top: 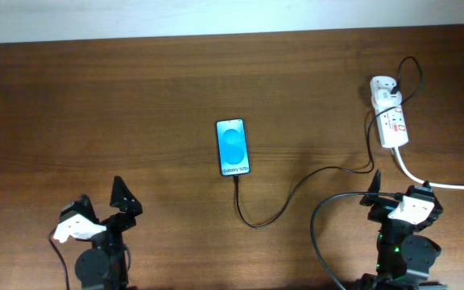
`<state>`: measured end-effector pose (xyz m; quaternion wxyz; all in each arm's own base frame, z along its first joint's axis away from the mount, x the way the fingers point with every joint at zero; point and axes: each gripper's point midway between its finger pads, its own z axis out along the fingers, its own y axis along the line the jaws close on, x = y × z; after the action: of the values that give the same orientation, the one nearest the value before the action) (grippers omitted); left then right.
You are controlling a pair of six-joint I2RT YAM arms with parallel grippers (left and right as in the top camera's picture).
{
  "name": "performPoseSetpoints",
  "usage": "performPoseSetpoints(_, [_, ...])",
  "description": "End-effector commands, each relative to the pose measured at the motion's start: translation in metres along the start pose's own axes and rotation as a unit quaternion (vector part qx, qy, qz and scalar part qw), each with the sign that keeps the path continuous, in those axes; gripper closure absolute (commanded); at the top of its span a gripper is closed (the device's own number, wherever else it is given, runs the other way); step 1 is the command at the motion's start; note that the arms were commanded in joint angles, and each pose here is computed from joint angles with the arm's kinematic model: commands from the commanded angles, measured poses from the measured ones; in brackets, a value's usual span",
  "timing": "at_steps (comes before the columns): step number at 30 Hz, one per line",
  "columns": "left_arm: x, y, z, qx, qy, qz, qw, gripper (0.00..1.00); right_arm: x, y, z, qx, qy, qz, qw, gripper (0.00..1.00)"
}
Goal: Plug charger to phone and switch on socket
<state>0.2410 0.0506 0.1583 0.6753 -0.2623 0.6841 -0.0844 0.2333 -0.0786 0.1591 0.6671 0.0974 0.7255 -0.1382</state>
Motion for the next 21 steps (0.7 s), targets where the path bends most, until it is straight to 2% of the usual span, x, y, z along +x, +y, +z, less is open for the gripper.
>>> performPoseSetpoints(1, [0.000,0.002,0.000,-0.005,-0.003,-0.004,1.000,0.01,0.004,0.000,0.000,0.000,0.003,-0.002,1.000,0.02])
performPoseSetpoints(8, [-0.001,-0.001,-0.001,0.001,-0.005,-0.005,1.000,0.01,0.004,0.000,0.000,0.000,0.003,-0.002,1.000,0.02])
performPoseSetpoints(9, [-0.003,-0.002,-0.001,-0.001,-0.011,0.037,0.999,0.01,0.003,0.000,0.000,0.000,0.003,-0.002,1.000,0.02])
performPoseSetpoints(11, [-0.002,-0.012,-0.001,0.020,-0.010,0.075,0.997,0.01,0.003,0.000,0.000,0.000,0.003,-0.002,1.000,0.02])
performPoseSetpoints(12, [0.002,-0.019,-0.002,0.040,-0.002,0.123,0.992,0.01,0.003,0.000,0.000,0.000,0.003,-0.002,1.000,0.02])
performPoseSetpoints(14, [0.023,-0.039,-0.006,0.113,0.031,0.238,0.964,0.01,0.004,-0.001,0.000,0.001,0.003,-0.002,1.000,0.02])
performPoseSetpoints(18, [0.023,-0.040,-0.006,0.116,0.027,0.279,0.953,0.01,0.004,0.000,0.000,0.000,0.003,-0.002,1.000,0.02])
performPoseSetpoints(21, [0.023,-0.041,-0.006,0.119,0.026,0.281,0.952,0.01,0.004,0.000,0.000,0.000,0.003,-0.002,1.000,0.02])
